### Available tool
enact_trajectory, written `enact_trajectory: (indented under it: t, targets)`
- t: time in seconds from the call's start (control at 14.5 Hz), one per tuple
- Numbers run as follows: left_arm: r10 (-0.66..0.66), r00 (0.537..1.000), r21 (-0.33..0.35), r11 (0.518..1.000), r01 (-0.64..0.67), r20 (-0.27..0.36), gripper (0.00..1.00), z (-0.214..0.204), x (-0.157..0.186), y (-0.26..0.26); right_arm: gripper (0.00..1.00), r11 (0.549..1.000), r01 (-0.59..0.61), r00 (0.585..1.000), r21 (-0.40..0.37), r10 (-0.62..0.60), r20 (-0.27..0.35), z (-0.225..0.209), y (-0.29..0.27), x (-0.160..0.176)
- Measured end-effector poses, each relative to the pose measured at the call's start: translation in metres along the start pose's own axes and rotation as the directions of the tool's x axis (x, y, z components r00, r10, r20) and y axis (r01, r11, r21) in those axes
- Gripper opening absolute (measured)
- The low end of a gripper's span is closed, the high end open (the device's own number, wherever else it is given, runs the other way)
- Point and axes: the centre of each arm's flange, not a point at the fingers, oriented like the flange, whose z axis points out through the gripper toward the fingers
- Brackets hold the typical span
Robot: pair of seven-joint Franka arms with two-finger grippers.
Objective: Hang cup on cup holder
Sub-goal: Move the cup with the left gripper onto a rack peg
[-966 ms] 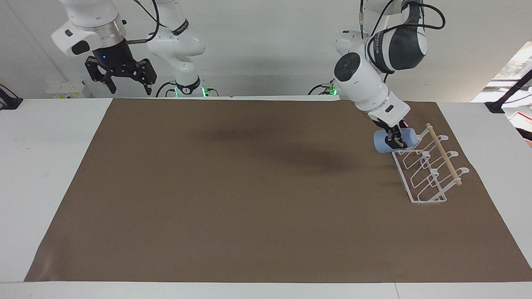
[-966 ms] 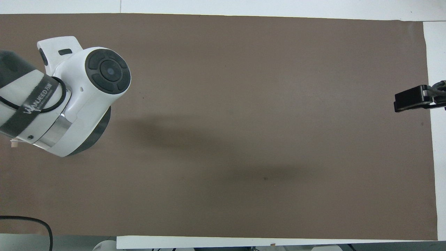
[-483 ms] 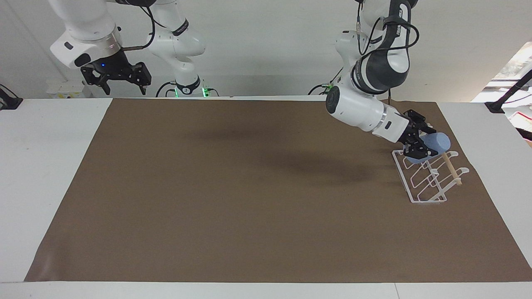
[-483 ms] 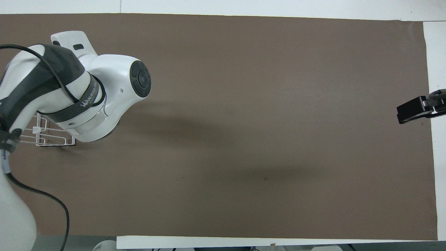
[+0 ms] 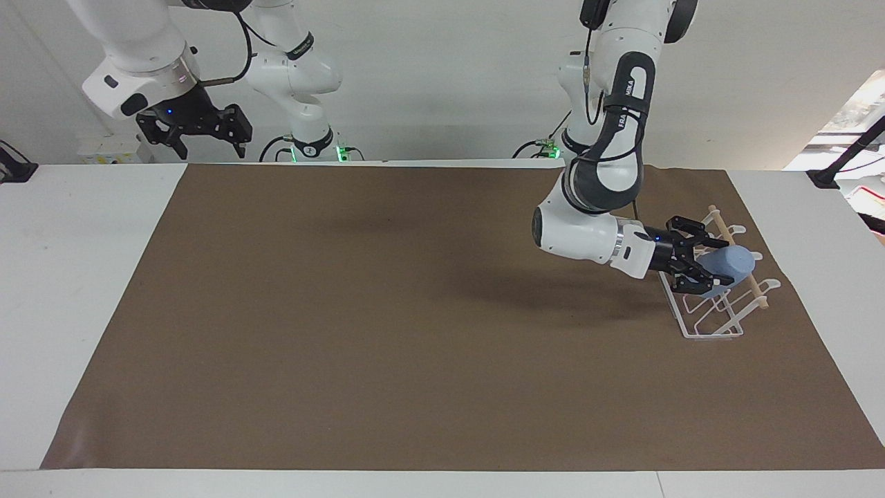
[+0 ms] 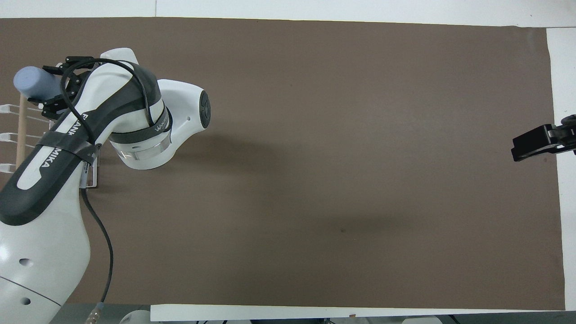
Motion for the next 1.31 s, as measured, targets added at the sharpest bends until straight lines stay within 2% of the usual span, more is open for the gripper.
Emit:
enact_trajectory:
  t: [0.34, 0.62, 1.1, 1.31]
  targets:
    - [-0.053, 0.999, 0.025, 0.998, 0.054, -0.008, 0.71, 0.015, 0.000, -0.001, 1.00, 1.000, -0.004, 1.000, 0.002, 0.004, 0.005, 0.002, 0.002, -0.002]
    - [-0.078, 0.997, 0.054, 0.995, 0.079, -0.027, 0.71, 0.040, -0.016, -0.001, 1.00, 1.000, -0.010, 1.000, 0.003, 0.010, 0.002, 0.000, 0.005, -0.004]
    - [-0.085, 0.996, 0.036, 0.996, 0.085, 0.002, 0.72, 0.034, -0.035, 0.000, 1.00, 1.000, -0.011, 1.000, 0.004, 0.011, 0.002, 0.000, 0.005, -0.004]
    - [-0.090, 0.996, 0.054, 0.995, 0.089, 0.025, 0.99, 0.034, -0.038, -0.002, 1.00, 1.000, -0.009, 1.000, 0.010, 0.009, 0.002, 0.001, 0.004, -0.004]
